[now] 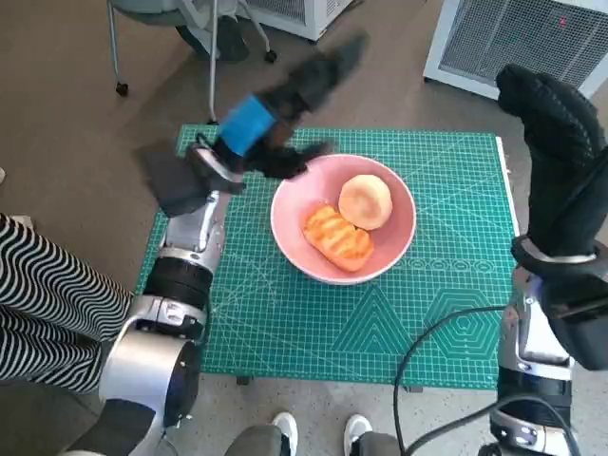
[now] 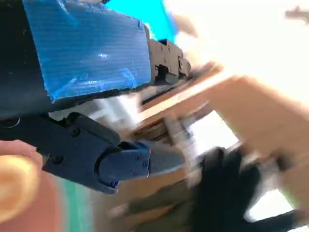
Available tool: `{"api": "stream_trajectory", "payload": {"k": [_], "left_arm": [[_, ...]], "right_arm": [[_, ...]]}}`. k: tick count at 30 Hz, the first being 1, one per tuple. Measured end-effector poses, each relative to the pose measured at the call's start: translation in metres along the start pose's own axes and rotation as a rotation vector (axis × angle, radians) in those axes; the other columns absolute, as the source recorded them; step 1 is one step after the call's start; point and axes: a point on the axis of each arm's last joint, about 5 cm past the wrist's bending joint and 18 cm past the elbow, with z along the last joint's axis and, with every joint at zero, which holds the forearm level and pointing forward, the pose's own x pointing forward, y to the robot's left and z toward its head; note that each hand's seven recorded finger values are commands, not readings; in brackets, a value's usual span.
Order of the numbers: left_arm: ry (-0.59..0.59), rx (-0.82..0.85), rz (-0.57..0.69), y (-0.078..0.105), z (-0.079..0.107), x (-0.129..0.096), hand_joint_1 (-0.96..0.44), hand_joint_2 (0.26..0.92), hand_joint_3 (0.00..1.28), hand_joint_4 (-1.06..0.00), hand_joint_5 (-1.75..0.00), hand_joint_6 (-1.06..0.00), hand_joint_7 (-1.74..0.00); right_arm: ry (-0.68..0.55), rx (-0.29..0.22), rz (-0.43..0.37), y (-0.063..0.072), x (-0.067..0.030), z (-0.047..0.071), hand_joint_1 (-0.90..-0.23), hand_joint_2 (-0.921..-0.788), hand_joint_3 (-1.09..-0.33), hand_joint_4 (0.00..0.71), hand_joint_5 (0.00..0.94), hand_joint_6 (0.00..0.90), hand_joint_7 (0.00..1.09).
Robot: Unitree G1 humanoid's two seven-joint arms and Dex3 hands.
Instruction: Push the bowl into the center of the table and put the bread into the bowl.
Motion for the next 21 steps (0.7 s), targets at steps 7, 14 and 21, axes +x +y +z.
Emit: {"api": "stream_trajectory", "payload": {"k": [7, 14, 21], "left_arm": [[-0.124, -0.09, 0.046, -0.009, 0.009, -0.002, -0.79, 0.921, 0.72, -0.07, -0.03, -0.08, -0.19], [-0.141, -0.084, 0.056, -0.01, 0.013, -0.008, -0.78, 0.921, 0.67, -0.06, -0.03, 0.0, -0.3], [-0.144, -0.08, 0.087, -0.012, 0.012, -0.013, -0.76, 0.921, 0.63, -0.05, -0.03, 0.0, -0.27]], "right_arm": [[-0.02, -0.001, 0.007, 0.004, 0.0116, 0.006, -0.701, -0.921, -0.712, 0.194, 0.001, 0.009, 0.56], [-0.03, -0.026, 0.024, 0.006, 0.0173, 0.009, -0.712, -0.921, -0.71, 0.19, 0.0, 0.0, 0.54], [-0.04, -0.025, 0.035, 0.009, 0.0213, 0.01, -0.722, -0.921, -0.709, 0.189, 0.0, 0.0, 0.54]]}}
